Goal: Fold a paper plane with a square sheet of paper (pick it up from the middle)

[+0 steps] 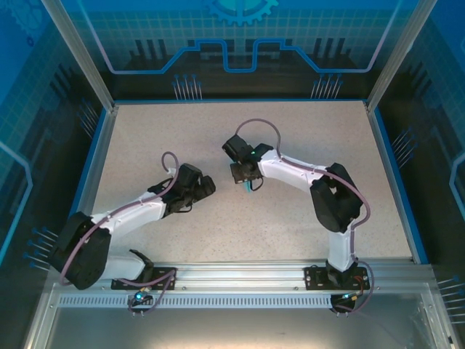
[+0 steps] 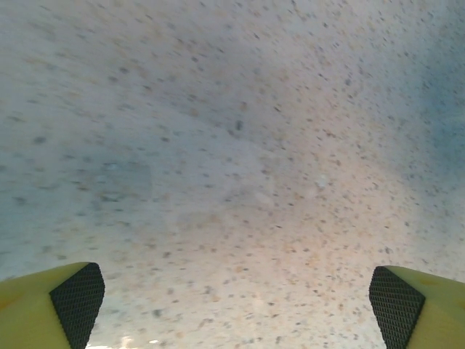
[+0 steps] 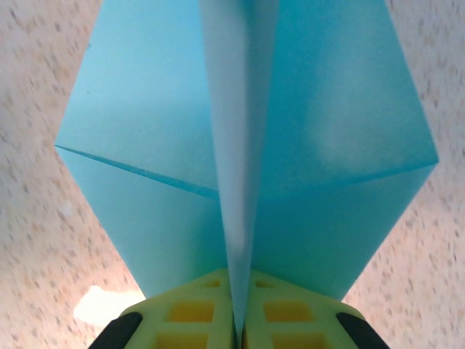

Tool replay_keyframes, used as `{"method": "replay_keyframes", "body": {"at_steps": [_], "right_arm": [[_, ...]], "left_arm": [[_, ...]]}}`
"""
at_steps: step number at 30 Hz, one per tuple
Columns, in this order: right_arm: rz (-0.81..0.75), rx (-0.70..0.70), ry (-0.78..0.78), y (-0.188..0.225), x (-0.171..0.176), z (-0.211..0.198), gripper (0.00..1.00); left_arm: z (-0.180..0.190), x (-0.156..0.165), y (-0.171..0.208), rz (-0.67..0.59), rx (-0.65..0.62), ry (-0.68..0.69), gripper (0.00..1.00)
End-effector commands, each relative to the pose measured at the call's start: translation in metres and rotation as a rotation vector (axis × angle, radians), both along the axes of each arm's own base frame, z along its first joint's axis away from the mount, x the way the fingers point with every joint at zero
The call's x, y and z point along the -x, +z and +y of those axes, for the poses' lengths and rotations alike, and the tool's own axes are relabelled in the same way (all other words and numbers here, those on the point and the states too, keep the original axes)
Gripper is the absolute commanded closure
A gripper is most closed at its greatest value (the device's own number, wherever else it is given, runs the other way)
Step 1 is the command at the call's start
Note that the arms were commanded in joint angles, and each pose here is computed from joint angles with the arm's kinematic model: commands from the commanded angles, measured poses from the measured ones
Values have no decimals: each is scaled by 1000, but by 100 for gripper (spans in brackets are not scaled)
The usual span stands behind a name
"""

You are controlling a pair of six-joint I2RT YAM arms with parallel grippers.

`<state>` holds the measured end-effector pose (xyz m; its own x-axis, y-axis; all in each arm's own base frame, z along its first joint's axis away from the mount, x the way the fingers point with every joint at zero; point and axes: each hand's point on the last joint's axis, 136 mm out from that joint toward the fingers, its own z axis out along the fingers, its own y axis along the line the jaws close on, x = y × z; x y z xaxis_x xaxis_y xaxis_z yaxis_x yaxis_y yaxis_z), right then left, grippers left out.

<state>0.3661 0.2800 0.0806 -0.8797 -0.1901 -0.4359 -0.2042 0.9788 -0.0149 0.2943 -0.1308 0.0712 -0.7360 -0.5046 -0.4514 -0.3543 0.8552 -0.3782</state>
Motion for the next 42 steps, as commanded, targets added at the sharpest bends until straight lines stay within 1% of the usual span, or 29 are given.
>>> {"method": "replay_keyframes", "body": {"at_steps": [1, 6, 15, 19, 20, 21, 27, 33, 37, 40, 42], "right_arm": [[6, 1, 20, -11, -18, 9, 91], [-5, -6, 23, -19, -39, 23, 89], [17, 7, -14, -45, -59, 31, 87], [32, 22, -30, -56, -64, 30, 85], [28, 21, -36, -53, -66, 31, 85], [46, 38, -39, -65, -65, 29, 85], [68, 58, -41, -77, -65, 29, 81], [80, 65, -45, -83, -64, 28, 80], [66, 52, -40, -70, -65, 31, 80], [38, 16, -31, -42, -67, 35, 76], [0, -25, -22, -11, -68, 39, 71]], "left_arm": [[37, 15, 2, 15, -148, 50, 1], [55, 21, 12, -6, -189, 83, 2], [60, 24, 12, 1, -189, 95, 1], [60, 23, 11, 6, -190, 92, 2], [59, 23, 10, 8, -189, 91, 1], [59, 23, 10, 10, -190, 91, 1], [58, 23, 7, 18, -189, 89, 2], [58, 23, 6, 24, -189, 90, 2], [58, 23, 8, 26, -191, 90, 1], [59, 22, 11, 22, -194, 92, 1], [59, 21, 16, 16, -195, 92, 2]]}}
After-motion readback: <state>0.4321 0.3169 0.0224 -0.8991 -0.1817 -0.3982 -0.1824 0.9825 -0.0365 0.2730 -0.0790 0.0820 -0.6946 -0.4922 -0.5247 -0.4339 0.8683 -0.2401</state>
